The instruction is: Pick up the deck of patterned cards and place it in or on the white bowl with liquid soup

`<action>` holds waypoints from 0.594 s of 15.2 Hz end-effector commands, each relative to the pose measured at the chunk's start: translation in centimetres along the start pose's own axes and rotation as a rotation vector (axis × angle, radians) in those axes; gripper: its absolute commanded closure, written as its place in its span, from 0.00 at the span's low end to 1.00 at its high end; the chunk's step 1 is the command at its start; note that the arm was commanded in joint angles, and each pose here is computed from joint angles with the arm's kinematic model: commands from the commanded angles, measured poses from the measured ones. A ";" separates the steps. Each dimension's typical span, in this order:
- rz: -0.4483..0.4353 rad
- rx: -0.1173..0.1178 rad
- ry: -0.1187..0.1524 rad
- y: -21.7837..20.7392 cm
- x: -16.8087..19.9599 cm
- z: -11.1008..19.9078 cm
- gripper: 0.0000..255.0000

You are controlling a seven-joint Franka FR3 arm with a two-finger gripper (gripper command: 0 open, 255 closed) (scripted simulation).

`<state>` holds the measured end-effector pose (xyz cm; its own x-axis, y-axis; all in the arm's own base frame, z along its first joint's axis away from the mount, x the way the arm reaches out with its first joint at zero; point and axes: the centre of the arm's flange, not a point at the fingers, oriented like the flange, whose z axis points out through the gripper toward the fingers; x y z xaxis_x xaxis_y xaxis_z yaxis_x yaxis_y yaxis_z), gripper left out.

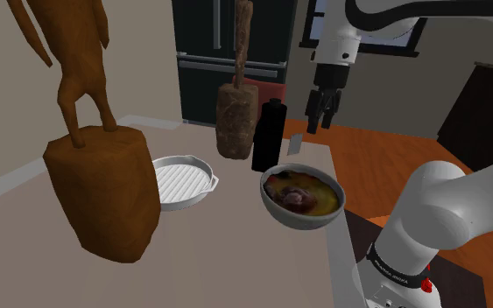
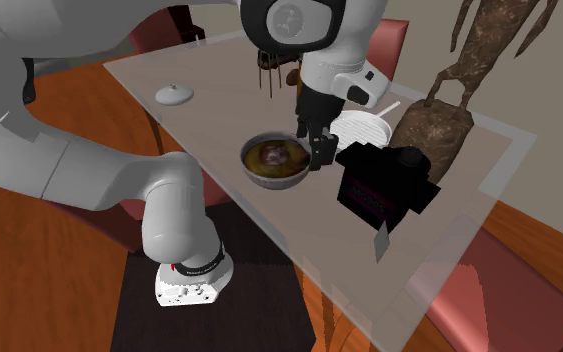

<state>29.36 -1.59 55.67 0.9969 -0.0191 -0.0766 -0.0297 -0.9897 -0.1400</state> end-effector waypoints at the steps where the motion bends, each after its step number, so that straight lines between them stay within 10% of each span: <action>1: 0.000 0.000 0.000 0.0 0.0 0.0 0.00; 9: 0.099 -0.156 0.267 5.1 2.3 4.3 0.00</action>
<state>30.81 -5.42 50.99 0.9822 -0.1219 0.1426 -0.1219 -0.9925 -0.0090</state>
